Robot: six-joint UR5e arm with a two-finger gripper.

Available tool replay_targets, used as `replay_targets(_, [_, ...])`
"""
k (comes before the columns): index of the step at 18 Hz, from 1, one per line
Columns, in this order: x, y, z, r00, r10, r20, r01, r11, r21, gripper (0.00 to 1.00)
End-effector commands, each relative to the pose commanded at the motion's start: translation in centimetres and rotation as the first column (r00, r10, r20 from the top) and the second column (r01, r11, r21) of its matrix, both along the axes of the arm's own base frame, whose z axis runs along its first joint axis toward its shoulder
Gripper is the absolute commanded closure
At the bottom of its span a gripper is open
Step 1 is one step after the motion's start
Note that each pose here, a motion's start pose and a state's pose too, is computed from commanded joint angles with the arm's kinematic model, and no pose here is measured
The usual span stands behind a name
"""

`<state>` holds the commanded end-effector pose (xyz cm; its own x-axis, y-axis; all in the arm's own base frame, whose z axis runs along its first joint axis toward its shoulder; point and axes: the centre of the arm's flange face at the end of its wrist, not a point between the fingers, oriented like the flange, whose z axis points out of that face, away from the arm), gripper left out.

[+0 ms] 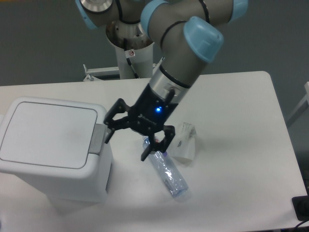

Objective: Open the trash can
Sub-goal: 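Push the trash can lid edge upward with the gripper to flip it open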

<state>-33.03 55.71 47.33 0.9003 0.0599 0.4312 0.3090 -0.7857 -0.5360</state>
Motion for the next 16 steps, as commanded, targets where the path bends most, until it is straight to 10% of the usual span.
replay_targets(16, [1.1,0.3,-2.6,1.000,-0.010,-0.025,0.009,0.998,-0.056,0.00])
